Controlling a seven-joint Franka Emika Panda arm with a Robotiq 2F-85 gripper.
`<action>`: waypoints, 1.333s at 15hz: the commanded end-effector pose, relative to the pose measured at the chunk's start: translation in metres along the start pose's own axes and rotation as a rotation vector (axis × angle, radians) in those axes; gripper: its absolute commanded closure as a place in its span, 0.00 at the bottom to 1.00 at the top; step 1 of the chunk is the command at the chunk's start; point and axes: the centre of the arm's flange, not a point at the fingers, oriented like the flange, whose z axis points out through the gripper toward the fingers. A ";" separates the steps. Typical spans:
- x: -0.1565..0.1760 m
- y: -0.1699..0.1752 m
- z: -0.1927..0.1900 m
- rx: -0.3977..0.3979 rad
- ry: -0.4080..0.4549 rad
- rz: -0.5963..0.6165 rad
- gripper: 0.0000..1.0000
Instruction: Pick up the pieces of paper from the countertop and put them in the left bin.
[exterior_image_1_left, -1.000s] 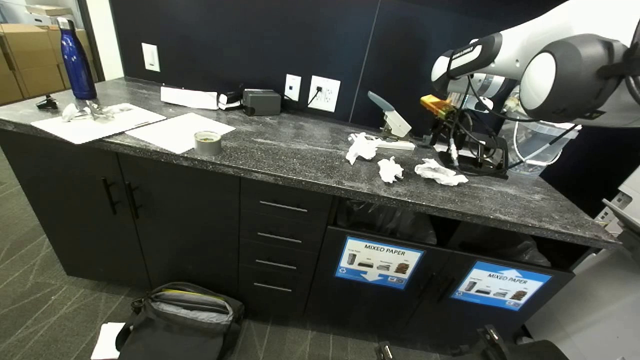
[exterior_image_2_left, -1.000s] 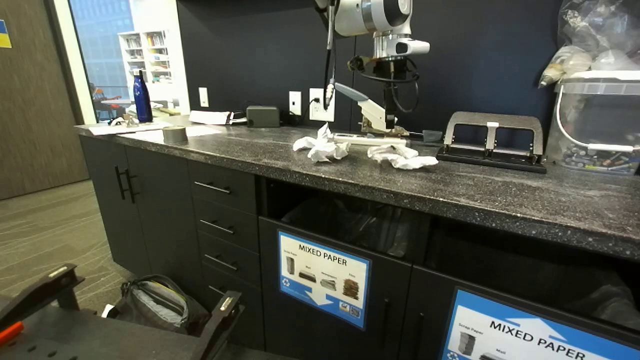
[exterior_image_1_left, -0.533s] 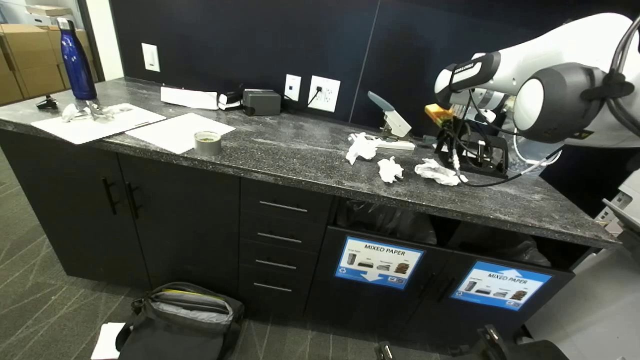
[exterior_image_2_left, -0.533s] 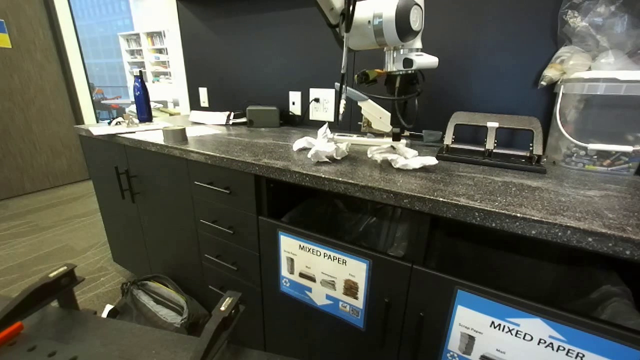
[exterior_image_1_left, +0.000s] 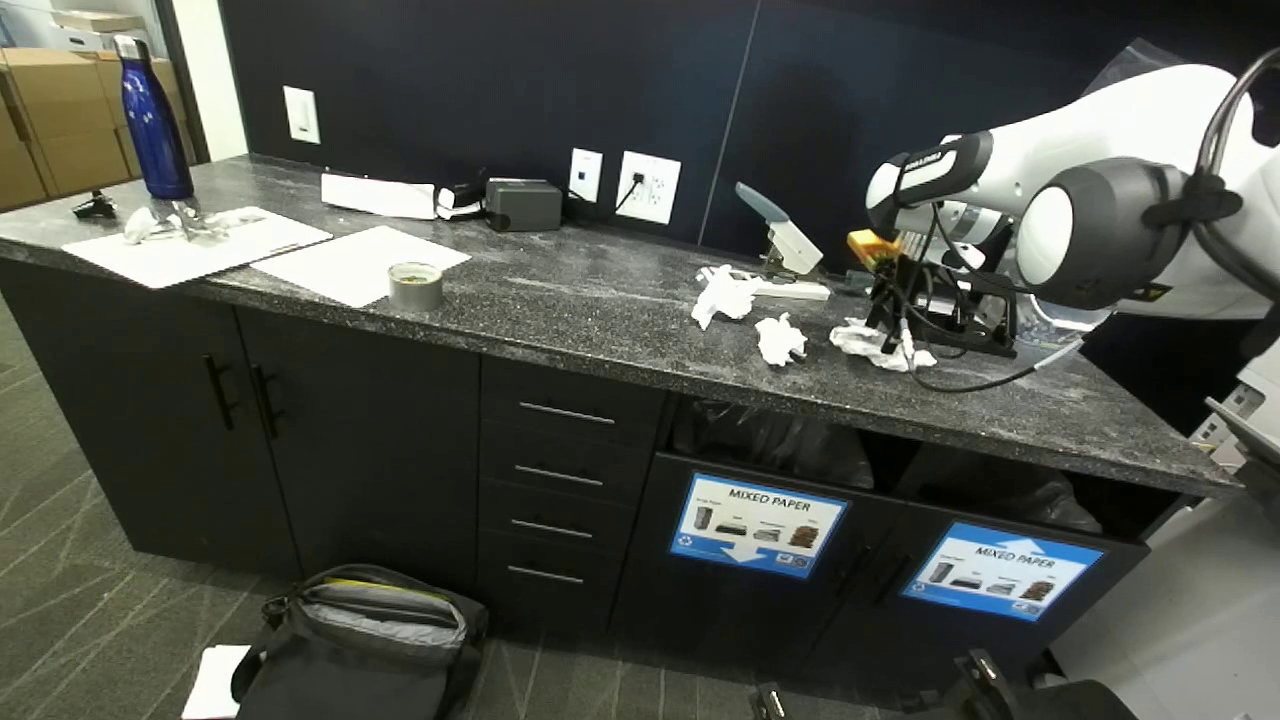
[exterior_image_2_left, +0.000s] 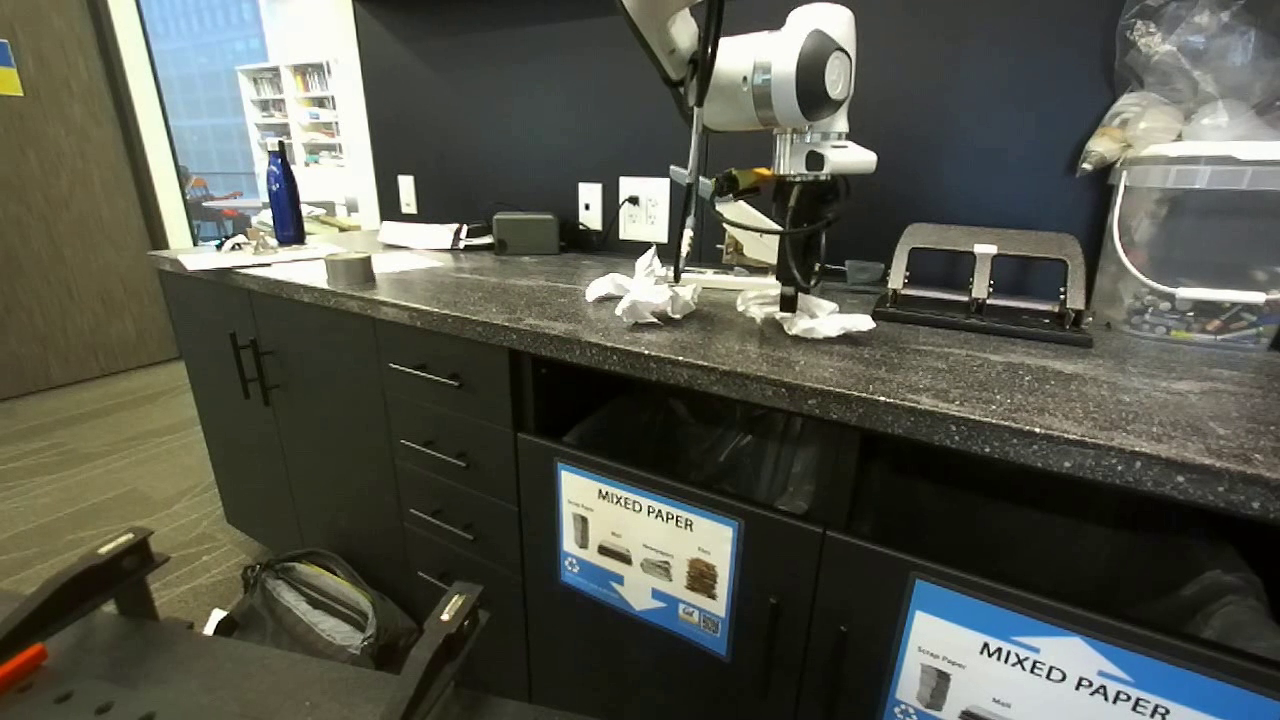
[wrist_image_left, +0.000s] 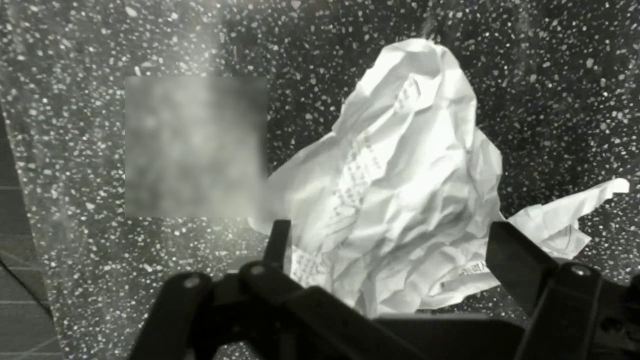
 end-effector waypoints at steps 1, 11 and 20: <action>0.007 -0.020 0.010 -0.006 -0.043 0.035 0.00; 0.012 -0.010 0.024 -0.004 -0.034 -0.062 0.55; 0.003 0.027 0.010 -0.012 -0.046 -0.416 0.97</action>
